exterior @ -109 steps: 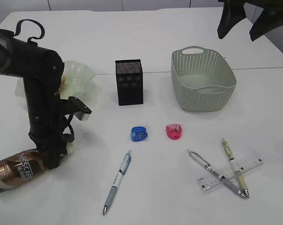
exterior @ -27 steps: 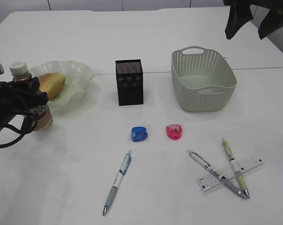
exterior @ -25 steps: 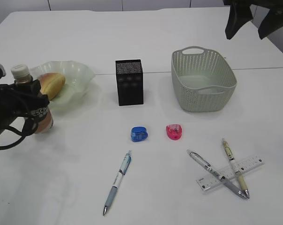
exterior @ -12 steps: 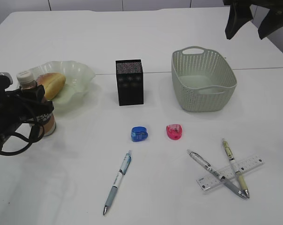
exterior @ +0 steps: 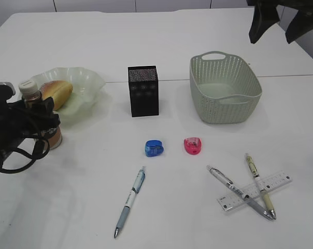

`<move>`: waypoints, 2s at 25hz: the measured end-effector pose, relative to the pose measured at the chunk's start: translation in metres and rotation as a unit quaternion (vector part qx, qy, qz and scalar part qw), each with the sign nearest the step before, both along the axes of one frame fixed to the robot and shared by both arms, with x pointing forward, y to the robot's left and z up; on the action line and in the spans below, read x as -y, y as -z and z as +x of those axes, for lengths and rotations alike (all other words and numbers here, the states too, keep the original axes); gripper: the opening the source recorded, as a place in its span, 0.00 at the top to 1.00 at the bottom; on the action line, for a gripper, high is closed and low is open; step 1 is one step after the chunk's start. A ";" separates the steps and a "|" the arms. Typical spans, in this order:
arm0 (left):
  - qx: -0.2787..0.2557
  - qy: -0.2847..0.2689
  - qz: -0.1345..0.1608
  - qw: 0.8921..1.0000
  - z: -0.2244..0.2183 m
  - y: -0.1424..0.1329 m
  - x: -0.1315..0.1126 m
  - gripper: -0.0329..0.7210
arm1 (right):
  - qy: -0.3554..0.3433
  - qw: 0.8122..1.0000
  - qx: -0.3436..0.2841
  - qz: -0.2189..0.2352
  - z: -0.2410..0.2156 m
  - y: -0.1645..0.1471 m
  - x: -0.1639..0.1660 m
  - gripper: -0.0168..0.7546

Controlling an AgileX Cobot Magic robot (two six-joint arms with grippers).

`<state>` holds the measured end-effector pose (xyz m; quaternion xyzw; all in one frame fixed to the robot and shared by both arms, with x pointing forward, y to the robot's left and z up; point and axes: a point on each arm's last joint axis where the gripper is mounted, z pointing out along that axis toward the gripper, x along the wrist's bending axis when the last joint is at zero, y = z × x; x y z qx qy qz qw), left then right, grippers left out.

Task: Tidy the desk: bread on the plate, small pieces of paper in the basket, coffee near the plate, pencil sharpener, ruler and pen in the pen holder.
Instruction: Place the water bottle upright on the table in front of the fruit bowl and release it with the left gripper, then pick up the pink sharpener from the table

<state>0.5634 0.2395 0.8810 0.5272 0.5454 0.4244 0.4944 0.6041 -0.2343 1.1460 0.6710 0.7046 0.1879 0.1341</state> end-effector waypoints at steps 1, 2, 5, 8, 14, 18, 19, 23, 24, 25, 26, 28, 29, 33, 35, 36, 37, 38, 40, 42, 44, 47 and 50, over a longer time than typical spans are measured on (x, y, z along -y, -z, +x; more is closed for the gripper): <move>-0.008 0.000 0.001 1.000 0.000 0.002 0.000 0.33 | 0.000 1.000 0.000 0.000 0.000 0.000 0.000 0.30; -0.012 0.000 0.001 1.000 0.000 0.003 0.000 0.29 | 0.000 1.000 -0.001 0.000 0.000 0.000 0.000 0.30; -0.015 0.000 0.001 1.000 0.000 0.004 0.000 0.24 | 0.000 1.000 -0.001 0.000 0.000 0.000 0.000 0.30; -0.008 -0.002 -0.002 1.000 0.000 -0.003 0.000 0.23 | 0.000 1.000 -0.001 0.000 0.000 0.000 0.000 0.30; 0.040 -0.003 -0.014 0.999 0.000 -0.036 0.000 0.23 | 0.000 1.000 -0.001 0.000 0.000 0.000 0.000 0.30; 0.033 0.001 -0.019 0.999 -0.004 -0.058 -0.001 0.23 | 0.001 1.000 0.000 -0.004 0.000 0.000 0.001 0.30; 0.023 0.003 -0.018 1.000 -0.006 -0.062 -0.001 0.23 | 0.001 1.000 0.000 -0.007 0.000 0.000 0.001 0.30; -0.024 0.015 -0.022 0.999 -0.020 -0.090 -0.001 0.23 | 0.002 1.000 0.001 -0.011 0.000 0.000 0.002 0.30; -0.034 0.020 -0.022 0.999 -0.025 -0.099 -0.001 0.23 | 0.002 1.000 0.001 -0.011 0.000 0.000 0.002 0.30; -0.044 0.025 -0.022 0.998 -0.031 -0.108 -0.002 0.23 | 0.002 1.000 0.001 -0.011 0.000 0.000 0.002 0.30; -0.047 0.030 -0.021 0.998 -0.037 -0.118 -0.002 0.23 | 0.002 1.000 0.001 -0.011 0.000 0.000 0.002 0.30; -0.066 0.044 -0.008 0.997 -0.052 -0.134 -0.004 0.23 | 0.001 1.000 0.001 -0.008 0.000 0.000 0.001 0.30; -0.066 0.050 -0.003 0.997 -0.060 -0.144 -0.005 0.23 | 0.001 1.000 0.000 -0.004 0.000 0.000 0.001 0.30; -0.097 0.078 0.011 0.992 -0.094 -0.171 -0.008 0.26 | -0.005 0.999 -0.007 0.034 -0.001 0.000 -0.006 0.30; -0.135 0.094 0.017 0.986 -0.110 -0.177 -0.009 0.28 | -0.008 0.998 -0.011 0.058 -0.002 -0.001 -0.010 0.30; -0.150 0.101 0.018 0.983 -0.117 -0.181 -0.009 0.29 | -0.010 0.998 -0.012 0.066 -0.002 -0.001 -0.011 0.30; -0.174 0.109 0.022 0.978 -0.124 -0.185 -0.009 0.29 | -0.013 0.997 -0.013 0.071 -0.002 -0.001 -0.012 0.30; -0.201 0.116 0.023 0.972 -0.129 -0.187 -0.009 0.30 | -0.018 0.997 -0.013 0.073 -0.003 -0.001 -0.014 0.30; -0.250 0.125 0.018 0.960 -0.139 -0.191 -0.009 0.30 | -0.027 0.997 -0.013 0.072 -0.004 -0.001 -0.018 0.30; -0.307 0.126 0.010 0.943 -0.146 -0.193 -0.009 0.30 | -0.032 0.997 -0.013 0.073 -0.004 -0.001 -0.021 0.30; -0.352 0.119 0.001 0.929 -0.152 -0.196 -0.010 0.32 | -0.038 0.996 -0.015 0.073 -0.006 -0.001 -0.024 0.30; -0.412 0.094 -0.002 0.906 -0.160 -0.199 -0.014 0.35 | -0.042 0.996 -0.027 0.071 -0.009 0.006 -0.028 0.30; -0.474 0.075 0.004 0.877 -0.168 -0.195 -0.017 0.36 | -0.041 0.995 -0.054 0.067 -0.018 0.019 -0.026 0.30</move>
